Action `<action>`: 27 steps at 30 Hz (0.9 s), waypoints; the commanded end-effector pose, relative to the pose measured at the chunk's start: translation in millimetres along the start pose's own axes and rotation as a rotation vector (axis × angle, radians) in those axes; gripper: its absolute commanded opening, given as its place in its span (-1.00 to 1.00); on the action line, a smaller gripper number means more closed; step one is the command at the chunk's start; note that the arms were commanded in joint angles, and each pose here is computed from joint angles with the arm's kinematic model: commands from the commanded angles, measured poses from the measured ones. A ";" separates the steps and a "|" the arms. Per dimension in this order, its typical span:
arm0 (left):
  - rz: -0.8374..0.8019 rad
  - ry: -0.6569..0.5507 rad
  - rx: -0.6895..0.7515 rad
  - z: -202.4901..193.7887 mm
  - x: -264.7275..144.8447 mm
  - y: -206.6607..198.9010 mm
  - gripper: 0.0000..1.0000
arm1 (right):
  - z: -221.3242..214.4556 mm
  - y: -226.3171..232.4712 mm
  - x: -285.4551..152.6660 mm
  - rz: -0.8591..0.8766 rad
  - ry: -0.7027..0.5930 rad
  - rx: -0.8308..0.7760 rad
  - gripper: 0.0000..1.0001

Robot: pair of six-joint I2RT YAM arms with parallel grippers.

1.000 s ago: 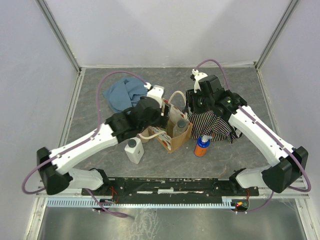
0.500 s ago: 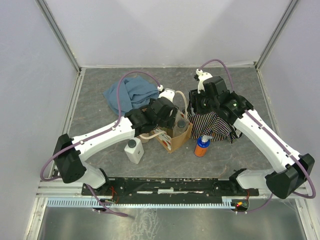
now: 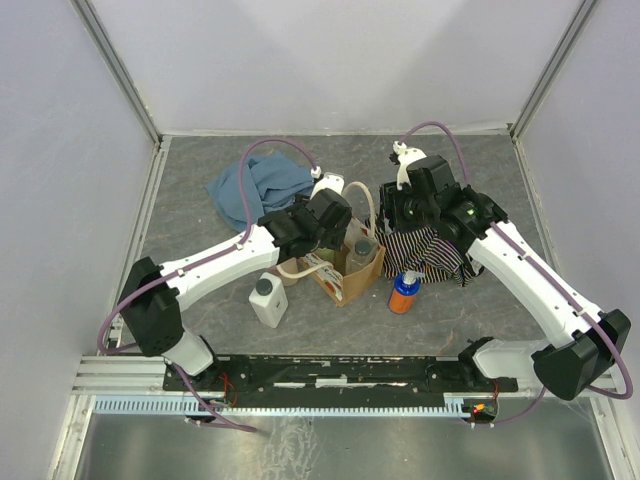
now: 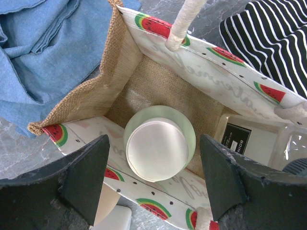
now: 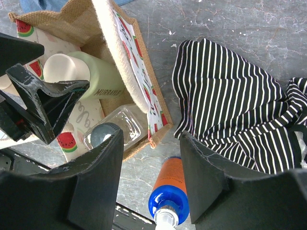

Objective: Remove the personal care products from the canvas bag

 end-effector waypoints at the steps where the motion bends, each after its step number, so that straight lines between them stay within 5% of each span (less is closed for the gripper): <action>1: -0.013 -0.054 -0.068 14.1 0.7 -3.0 0.62 | 7.0 -1.7 -6.4 -0.002 -0.048 -0.011 0.17; 16: -0.062 -0.004 -0.077 3.1 8.6 -9.3 0.50 | 3.3 -3.6 -0.4 -0.013 -0.035 -0.009 0.16; 27: -0.076 0.039 -0.069 -3.3 13.0 -13.8 0.22 | 0.8 -4.8 2.8 -0.019 -0.024 -0.011 0.17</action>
Point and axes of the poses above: each gripper's point midway between its finger pads, its own x axis out along the fingers, its own y axis along the line the jaws close on, z = x × y, the point moved 5 cm from there along -x, back along the fingers, and after that the axes turned 9 degrees about x, right-handed, at the moved point
